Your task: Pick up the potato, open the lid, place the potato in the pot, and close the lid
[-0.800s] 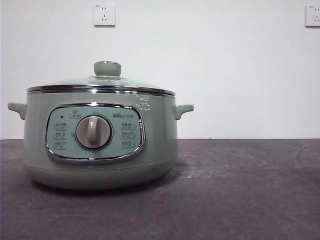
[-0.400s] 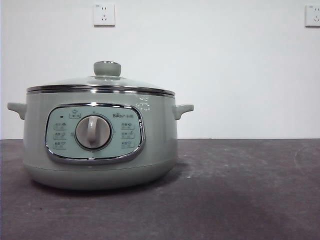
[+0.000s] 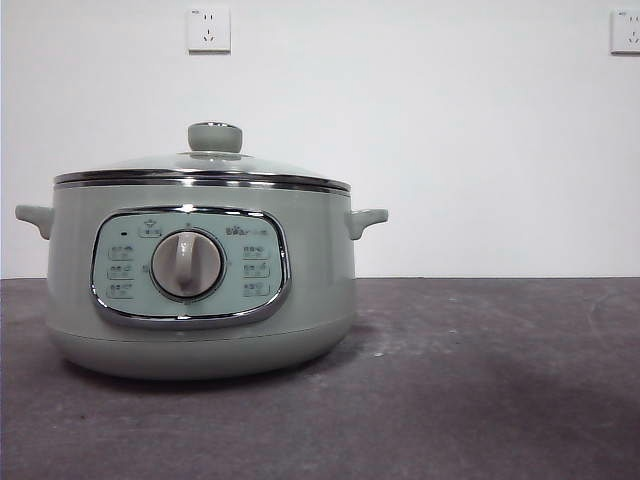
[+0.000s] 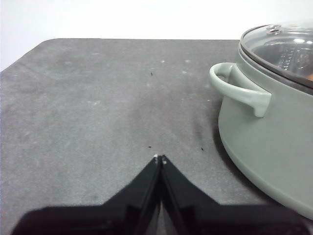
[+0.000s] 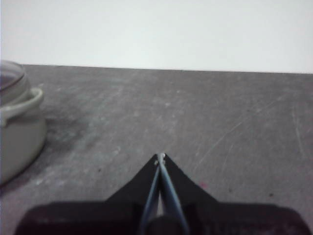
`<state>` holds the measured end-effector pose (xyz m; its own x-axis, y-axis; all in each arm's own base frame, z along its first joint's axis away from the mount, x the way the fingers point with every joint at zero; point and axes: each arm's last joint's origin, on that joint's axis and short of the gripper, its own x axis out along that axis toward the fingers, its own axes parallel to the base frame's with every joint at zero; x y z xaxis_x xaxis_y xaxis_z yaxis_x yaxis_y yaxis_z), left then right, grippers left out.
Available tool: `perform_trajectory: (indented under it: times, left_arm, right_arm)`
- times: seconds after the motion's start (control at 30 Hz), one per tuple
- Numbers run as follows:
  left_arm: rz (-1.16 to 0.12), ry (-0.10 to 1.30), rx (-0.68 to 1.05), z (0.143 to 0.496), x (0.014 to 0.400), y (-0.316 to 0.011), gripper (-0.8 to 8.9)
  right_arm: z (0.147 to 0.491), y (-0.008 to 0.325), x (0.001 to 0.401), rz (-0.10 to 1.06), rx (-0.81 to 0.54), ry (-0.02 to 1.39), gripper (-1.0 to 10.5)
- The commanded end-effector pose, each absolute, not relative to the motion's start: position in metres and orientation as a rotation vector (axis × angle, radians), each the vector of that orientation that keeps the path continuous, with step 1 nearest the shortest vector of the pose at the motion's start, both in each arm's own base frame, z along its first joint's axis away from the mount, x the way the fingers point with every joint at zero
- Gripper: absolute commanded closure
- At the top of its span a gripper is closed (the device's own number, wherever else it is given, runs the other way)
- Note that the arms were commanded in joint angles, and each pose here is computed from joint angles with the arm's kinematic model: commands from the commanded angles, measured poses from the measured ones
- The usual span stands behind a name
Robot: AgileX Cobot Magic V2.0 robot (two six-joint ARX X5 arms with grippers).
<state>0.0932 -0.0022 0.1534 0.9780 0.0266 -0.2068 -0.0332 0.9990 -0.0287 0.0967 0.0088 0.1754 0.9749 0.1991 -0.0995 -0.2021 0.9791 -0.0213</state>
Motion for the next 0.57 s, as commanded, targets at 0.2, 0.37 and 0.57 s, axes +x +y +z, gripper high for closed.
perform_trajectory:
  times: [0.2,0.37,0.57]
  left_arm:
    - [0.036,0.214,-0.02,0.149,0.094,-0.002,8.17]
    - [0.035,0.214,-0.02,0.149,0.094,-0.002,8.17]
    - [0.036,0.214,-0.02,0.149,0.094,-0.002,8.17]
  right_arm:
    - [0.151,0.009,0.096,0.196,0.014,0.142,9.5]
    - [0.149,0.009,0.095,0.196,0.027,0.167,9.5]
    - [0.149,0.008,0.096,0.193,0.03,0.169,9.5]
